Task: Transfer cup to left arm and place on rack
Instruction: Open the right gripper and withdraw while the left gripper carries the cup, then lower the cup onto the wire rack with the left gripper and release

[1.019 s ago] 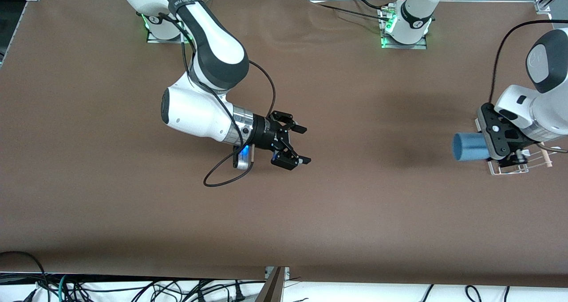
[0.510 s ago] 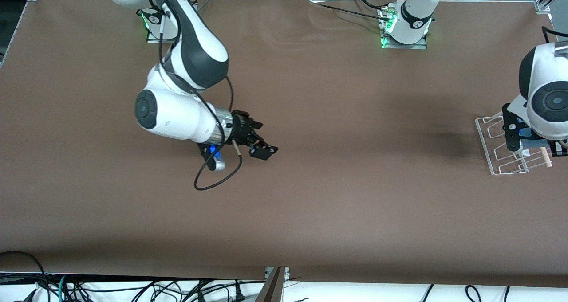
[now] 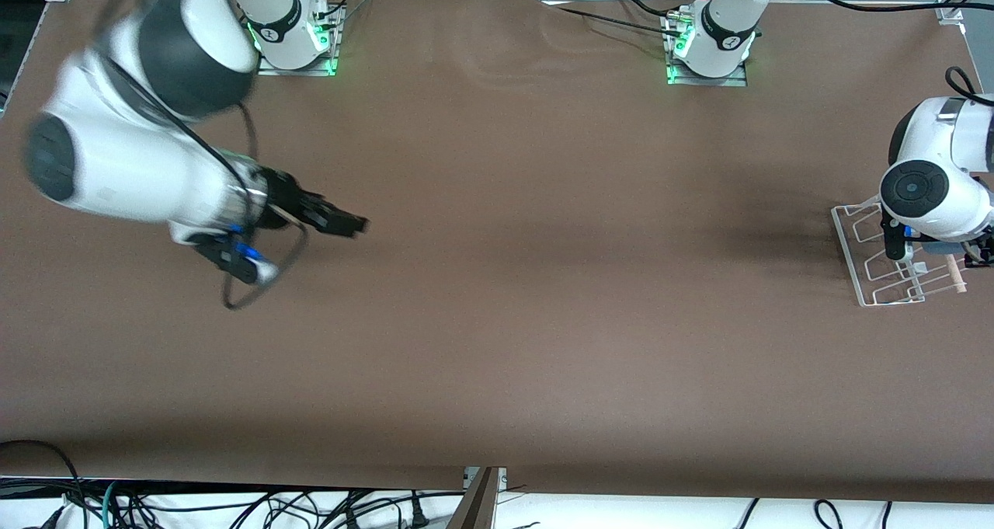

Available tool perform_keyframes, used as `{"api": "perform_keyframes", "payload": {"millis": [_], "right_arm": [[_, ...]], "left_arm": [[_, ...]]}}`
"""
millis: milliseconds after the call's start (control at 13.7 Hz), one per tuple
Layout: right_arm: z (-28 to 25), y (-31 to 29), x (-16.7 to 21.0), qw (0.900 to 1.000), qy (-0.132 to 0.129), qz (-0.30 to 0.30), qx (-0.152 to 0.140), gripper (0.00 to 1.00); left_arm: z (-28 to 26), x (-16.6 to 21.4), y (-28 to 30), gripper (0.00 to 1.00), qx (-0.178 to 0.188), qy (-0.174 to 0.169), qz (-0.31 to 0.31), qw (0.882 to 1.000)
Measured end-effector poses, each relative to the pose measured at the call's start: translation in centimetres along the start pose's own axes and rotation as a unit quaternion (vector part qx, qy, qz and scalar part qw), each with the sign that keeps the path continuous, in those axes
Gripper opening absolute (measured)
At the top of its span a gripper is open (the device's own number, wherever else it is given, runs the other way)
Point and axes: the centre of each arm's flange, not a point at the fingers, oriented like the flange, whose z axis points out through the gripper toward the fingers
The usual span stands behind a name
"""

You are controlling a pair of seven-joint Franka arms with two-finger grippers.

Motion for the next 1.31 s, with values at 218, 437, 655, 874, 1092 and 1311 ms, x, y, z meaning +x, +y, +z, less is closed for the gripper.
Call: {"api": "perform_keyframes", "payload": {"millis": [218,437,655,874,1092,1311], "right_arm": [[-5.0,4.2,-2.8,0.994,0.036,-0.081,-0.066,1.00],[-5.0,5.9,-4.8,0.982,0.055,-0.125,-0.130,1.00],[-4.7,9.2,-4.6,0.972,0.073,-0.172,-0.143,1.00],[-5.4,13.7,-3.8,0.967,0.084,-0.202,-0.134,1.00],[-6.1,14.8,-3.4,0.962,0.099,-0.212,-0.140,1.00],[-6.1,14.4,-3.5,0.960,0.103,-0.216,-0.146,1.00]], "left_arm": [[0.7,1.5,0.5,0.75,0.018,-0.022,-0.025,0.999],[1.4,2.9,1.2,0.75,0.015,-0.024,-0.038,0.999],[1.9,4.2,1.7,0.75,0.018,-0.022,-0.047,0.998],[2.6,5.7,2.5,0.75,0.016,-0.022,-0.058,0.998],[2.7,6.1,2.7,0.81,0.016,-0.020,-0.060,0.998],[2.0,5.0,2.1,0.99,0.026,-0.021,-0.074,0.997]]}}
